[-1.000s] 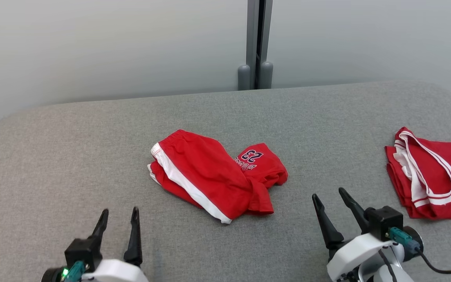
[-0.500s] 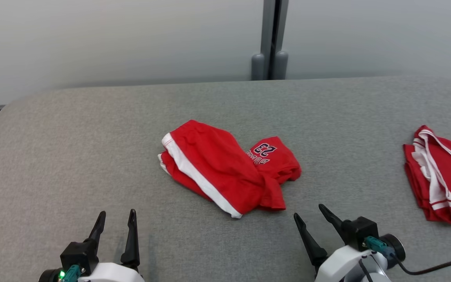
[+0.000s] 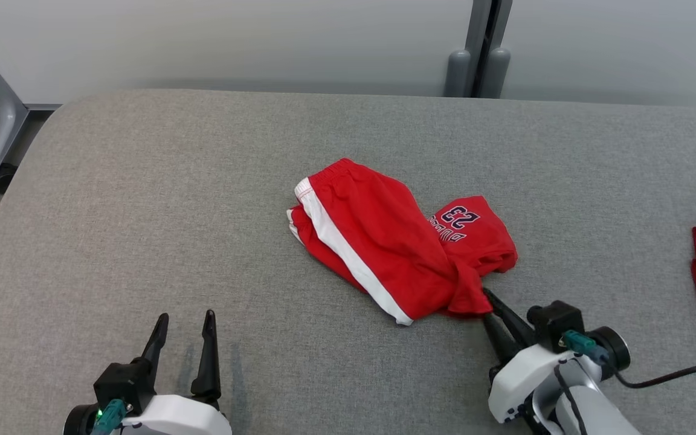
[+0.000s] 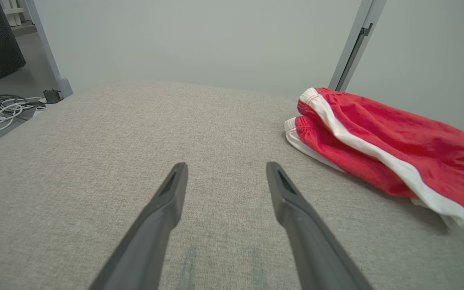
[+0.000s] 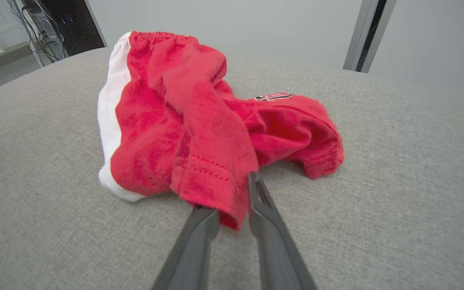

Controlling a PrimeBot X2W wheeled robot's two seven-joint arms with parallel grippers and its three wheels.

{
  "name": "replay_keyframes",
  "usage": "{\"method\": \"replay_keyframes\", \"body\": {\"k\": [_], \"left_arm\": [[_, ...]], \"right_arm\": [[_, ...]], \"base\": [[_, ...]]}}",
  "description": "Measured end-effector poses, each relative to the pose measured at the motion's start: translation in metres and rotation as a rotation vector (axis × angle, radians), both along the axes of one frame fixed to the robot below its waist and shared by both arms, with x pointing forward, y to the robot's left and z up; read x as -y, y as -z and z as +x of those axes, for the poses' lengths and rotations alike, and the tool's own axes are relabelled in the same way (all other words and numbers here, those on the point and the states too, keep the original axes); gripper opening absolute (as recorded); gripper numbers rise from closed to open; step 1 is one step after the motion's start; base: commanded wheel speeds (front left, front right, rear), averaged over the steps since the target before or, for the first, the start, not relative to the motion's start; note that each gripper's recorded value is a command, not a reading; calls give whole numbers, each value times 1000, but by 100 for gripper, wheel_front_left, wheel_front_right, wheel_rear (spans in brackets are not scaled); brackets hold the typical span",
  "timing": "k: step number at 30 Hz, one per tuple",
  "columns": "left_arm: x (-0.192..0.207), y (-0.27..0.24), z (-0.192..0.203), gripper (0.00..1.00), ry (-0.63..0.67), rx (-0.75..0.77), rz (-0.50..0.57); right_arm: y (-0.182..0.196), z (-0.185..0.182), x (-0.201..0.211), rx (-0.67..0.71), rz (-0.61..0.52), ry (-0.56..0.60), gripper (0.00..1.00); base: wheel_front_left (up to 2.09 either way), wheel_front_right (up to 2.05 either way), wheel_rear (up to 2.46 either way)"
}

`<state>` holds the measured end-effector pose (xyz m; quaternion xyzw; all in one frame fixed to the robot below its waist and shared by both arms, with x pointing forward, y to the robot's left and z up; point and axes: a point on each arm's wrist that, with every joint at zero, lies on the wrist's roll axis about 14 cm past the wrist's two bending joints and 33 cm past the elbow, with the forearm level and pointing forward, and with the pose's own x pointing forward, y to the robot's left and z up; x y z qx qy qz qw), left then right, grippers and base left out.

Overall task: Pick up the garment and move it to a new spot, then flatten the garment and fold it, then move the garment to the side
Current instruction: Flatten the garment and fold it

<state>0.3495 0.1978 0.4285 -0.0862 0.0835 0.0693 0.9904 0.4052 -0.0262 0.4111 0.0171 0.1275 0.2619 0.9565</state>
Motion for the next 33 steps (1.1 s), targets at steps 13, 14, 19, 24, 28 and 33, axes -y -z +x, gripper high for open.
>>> {"method": "replay_keyframes", "body": {"k": [13,14,19,24,28,33], "left_arm": [[21,-1,8,100,61,7,-25],[23,-1,9,100,67,7,-26],[30,-1,17,100,91,9,-30],[31,5,14,100,93,-12,-32],[31,5,14,100,89,-13,-31],[36,1,19,100,103,3,-32]], "right_arm": [[-83,51,78,259,29,187,0],[-87,54,82,272,17,188,0],[-89,78,90,277,-52,183,100],[-72,94,94,222,-128,180,100],[-61,95,111,177,-129,243,100],[-64,87,129,173,-88,323,100]], "base": [[0,0,0],[0,0,0],[0,0,0],[0,0,0],[0,0,0],[0,0,0]]}}
